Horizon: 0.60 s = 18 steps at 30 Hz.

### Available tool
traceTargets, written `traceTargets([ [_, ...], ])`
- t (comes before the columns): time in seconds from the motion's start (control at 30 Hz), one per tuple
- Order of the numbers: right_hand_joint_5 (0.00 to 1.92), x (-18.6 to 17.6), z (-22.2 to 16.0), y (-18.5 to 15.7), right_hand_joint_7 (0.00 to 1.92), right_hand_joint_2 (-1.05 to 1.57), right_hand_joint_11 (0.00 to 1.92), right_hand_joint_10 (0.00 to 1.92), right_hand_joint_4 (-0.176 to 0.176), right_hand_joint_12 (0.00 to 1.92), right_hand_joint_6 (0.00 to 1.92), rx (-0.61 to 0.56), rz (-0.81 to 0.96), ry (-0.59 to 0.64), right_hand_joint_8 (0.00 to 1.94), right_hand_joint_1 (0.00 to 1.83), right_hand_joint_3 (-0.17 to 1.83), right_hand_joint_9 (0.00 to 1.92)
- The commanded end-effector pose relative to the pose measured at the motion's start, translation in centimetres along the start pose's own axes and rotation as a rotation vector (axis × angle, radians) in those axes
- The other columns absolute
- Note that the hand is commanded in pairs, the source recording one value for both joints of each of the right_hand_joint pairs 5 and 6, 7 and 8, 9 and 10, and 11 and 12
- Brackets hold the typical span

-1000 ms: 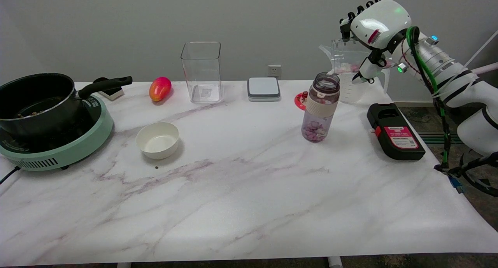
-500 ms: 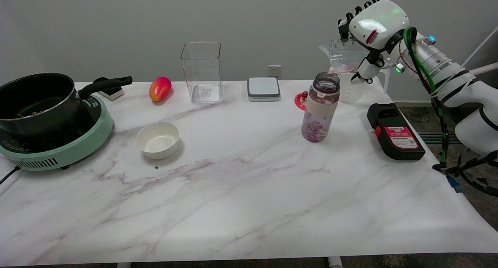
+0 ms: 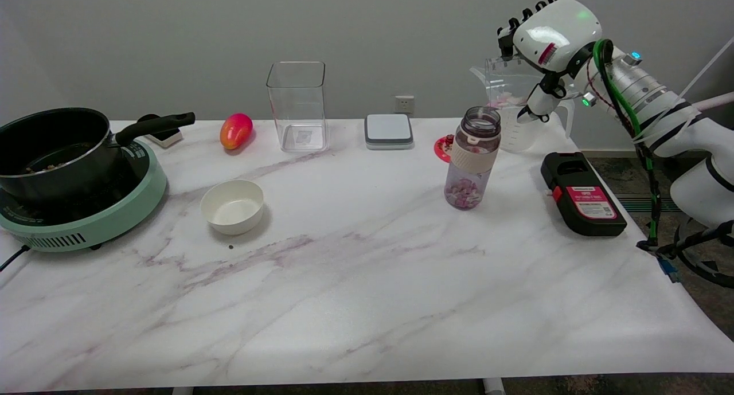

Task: Pour the contents of the measuring cup into the bottle.

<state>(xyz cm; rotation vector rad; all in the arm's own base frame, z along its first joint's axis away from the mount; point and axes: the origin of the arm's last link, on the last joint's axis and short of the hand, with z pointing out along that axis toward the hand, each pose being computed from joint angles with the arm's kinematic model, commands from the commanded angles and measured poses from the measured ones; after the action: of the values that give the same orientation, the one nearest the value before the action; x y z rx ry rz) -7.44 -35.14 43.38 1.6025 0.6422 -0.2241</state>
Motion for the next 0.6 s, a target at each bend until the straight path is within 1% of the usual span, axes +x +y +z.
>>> traceTargets([
  [0.03, 1.49, 0.06, -0.23, 0.05, 1.54, 0.57, 1.23, 1.45, 0.0, 1.23, 1.49, -0.001, -0.005, 0.002, 1.54, 1.48, 1.04, 1.45],
  [0.3, 1.49, 0.21, -0.45, 0.07, 1.54, 0.57, 1.23, 1.44, 0.0, 1.23, 1.49, 0.001, -0.031, 0.004, 1.54, 1.48, 1.03, 1.44],
  [0.47, 1.49, 0.86, -0.6, 0.57, 1.53, 0.57, 1.23, 1.44, 0.0, 1.23, 1.49, 0.019, -0.041, 0.037, 1.53, 1.48, 1.03, 1.44],
  [0.6, 1.47, 0.65, -0.59, 0.58, 1.53, 0.54, 1.23, 1.43, 0.0, 1.23, 1.47, 0.019, -0.042, 0.02, 1.53, 1.49, 1.07, 1.43],
])
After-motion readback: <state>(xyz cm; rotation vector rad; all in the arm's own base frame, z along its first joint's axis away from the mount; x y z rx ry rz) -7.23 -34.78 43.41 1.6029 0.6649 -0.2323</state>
